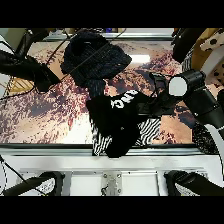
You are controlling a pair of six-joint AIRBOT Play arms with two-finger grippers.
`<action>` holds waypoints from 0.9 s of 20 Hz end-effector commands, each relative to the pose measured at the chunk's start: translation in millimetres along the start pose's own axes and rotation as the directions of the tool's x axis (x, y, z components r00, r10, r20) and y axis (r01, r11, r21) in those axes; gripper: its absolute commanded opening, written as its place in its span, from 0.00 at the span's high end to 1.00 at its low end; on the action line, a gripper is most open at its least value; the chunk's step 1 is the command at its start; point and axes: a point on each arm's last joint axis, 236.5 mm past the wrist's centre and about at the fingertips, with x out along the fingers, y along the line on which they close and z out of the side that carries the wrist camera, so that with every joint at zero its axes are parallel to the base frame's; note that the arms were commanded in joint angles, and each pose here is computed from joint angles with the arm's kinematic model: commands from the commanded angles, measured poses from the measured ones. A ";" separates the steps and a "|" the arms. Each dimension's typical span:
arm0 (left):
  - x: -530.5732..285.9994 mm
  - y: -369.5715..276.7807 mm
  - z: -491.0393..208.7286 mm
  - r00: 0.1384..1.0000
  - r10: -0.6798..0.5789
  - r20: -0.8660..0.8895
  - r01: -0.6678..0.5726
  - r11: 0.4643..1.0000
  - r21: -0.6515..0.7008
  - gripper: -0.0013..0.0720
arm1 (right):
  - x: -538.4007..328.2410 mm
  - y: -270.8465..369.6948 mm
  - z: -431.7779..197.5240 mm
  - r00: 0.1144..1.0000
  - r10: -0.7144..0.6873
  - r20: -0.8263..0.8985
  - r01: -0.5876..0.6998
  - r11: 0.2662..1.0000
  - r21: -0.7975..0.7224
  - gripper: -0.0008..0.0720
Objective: Fold the clothes and pants, and hang the long-sleeved shirts on hangers.
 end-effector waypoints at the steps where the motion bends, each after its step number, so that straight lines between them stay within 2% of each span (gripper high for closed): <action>1: 0.5 -9.2 -0.4 0.998 -0.056 0.008 0.055 0.993 0.109 0.96 | 0.0 0.3 -0.3 1.000 0.000 0.000 0.000 1.000 0.000 0.95; 4: 3.8 -5.1 -20.3 0.994 -0.104 -0.041 0.110 0.965 0.237 0.96 | 0.0 0.3 -0.3 1.000 0.000 0.000 0.000 1.000 0.000 0.95; 8: 11.4 11.8 -46.4 0.985 -0.152 -0.079 0.165 0.965 0.202 0.96 | 0.0 0.2 -0.2 1.000 0.000 0.000 0.000 1.000 0.000 0.95; 18: 28.5 22.1 -68.6 0.967 -0.224 -0.118 0.246 0.940 0.235 0.96 | 0.0 0.1 -0.3 1.000 0.000 -0.001 0.000 1.000 0.000 0.95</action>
